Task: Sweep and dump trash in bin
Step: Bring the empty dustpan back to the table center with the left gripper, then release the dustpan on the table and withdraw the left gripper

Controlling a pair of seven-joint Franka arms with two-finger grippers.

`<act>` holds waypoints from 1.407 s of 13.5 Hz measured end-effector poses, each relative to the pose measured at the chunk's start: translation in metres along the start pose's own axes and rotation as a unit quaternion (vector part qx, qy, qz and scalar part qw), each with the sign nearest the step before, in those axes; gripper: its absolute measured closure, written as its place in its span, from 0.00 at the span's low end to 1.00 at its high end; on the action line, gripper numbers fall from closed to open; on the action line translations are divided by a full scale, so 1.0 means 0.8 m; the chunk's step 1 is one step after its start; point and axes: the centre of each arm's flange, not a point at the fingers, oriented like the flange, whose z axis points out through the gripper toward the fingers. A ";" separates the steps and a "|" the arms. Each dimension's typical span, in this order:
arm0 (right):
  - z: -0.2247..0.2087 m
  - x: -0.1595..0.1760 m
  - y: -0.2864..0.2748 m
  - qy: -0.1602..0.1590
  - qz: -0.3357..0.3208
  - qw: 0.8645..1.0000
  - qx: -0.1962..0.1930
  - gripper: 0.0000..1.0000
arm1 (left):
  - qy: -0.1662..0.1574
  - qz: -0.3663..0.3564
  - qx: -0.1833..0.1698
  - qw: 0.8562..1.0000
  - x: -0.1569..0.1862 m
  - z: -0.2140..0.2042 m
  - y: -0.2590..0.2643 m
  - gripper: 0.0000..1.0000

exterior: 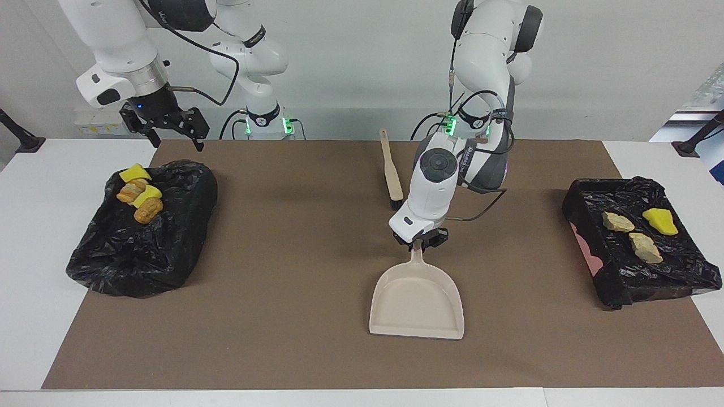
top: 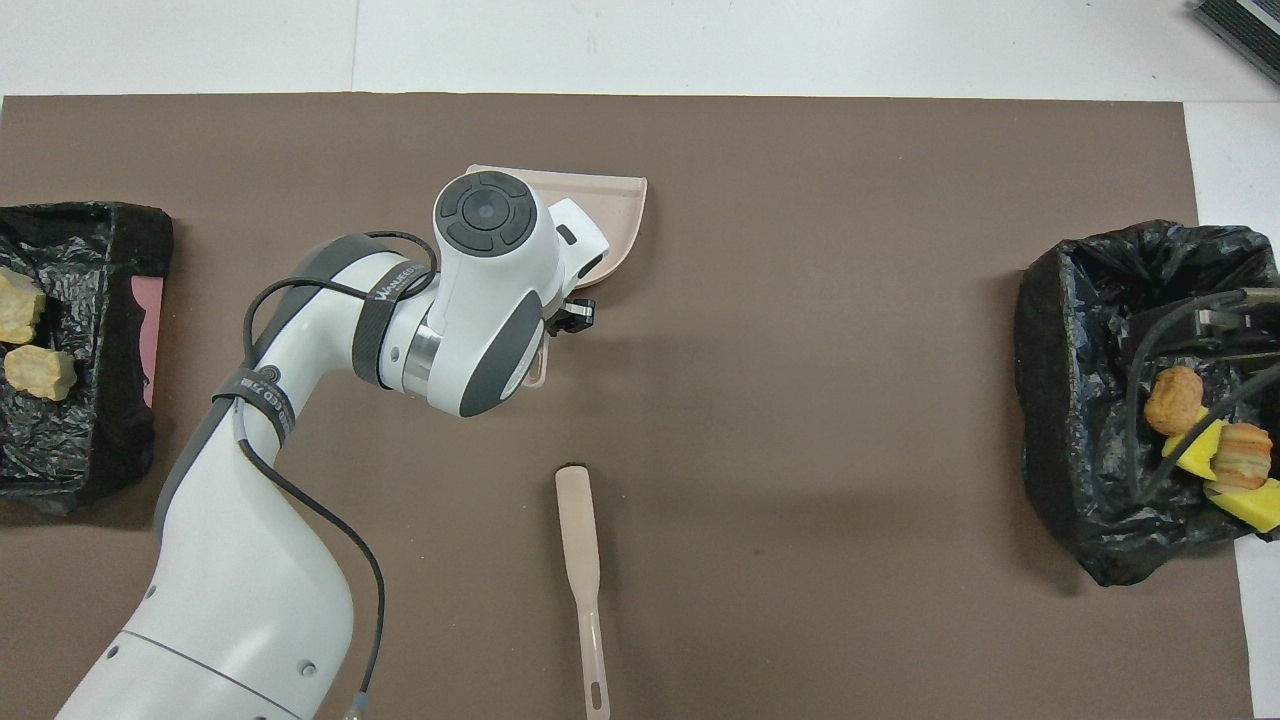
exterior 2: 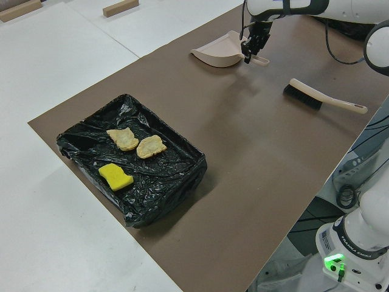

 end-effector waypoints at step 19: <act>0.000 0.000 0.000 0.000 0.000 1.000 0.000 0.00 | 0.015 0.035 0.012 0.999 -0.090 -0.335 -0.407 0.00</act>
